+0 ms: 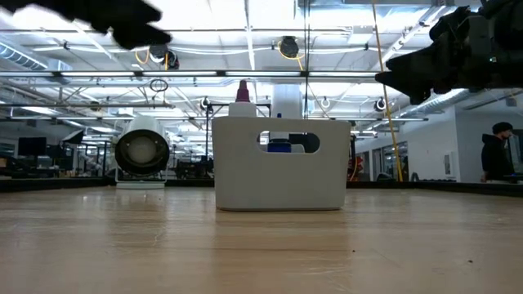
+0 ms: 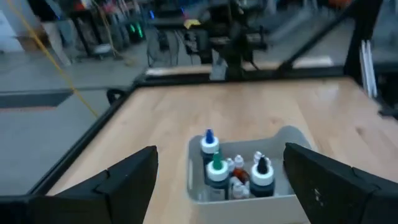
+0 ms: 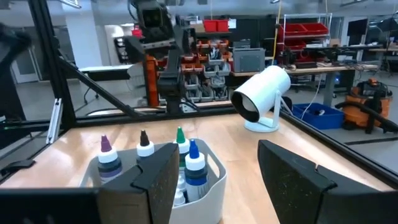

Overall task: Pick & Place food coloring
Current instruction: Return to Home Position

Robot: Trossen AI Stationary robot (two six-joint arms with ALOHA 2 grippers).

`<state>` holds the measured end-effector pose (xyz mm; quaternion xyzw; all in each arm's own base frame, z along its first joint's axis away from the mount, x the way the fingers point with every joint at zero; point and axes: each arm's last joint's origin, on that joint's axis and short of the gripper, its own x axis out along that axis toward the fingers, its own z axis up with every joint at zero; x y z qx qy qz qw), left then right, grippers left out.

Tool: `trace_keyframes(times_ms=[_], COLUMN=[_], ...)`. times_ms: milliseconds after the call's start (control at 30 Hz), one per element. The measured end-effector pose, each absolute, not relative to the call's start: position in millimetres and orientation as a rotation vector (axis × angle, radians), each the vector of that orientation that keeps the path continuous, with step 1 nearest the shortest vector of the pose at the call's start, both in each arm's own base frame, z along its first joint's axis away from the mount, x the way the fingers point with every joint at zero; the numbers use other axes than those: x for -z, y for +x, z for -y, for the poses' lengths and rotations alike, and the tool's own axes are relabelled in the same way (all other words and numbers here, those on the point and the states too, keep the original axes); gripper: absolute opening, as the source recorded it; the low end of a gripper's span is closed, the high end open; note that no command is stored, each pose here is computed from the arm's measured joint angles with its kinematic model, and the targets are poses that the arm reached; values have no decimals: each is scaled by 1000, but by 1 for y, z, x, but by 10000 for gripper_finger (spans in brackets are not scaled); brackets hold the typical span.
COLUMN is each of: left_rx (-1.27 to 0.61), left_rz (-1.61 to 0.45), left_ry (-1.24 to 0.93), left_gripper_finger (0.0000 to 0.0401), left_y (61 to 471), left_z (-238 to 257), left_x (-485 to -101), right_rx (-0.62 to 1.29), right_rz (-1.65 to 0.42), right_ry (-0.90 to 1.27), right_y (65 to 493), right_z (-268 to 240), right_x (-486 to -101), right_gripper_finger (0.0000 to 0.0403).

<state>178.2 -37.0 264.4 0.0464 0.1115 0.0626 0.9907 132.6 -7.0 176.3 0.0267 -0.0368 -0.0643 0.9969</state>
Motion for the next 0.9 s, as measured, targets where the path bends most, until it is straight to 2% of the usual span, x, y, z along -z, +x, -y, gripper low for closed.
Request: trace_keyframes(times_ms=[167,367,533,900], left_rx=[-101,-141,-107,-125], left_rz=[-81,-55,-11,-77], left_ry=[39,12,5,-10], left_gripper_finger=[340,337,344,344], left_y=[133,99,86,82], left_z=[20,8,7,6], left_x=[-243,-224,-212,-199], right_rx=[130,130,130,85], right_rz=[75,80,74,54], right_ry=[70,65,44,23], right_y=[133,132,131,126], right_z=[7,7,7,5], right_x=[-176,-177,-177,-176], right_gripper_finger=[205,205,205,205])
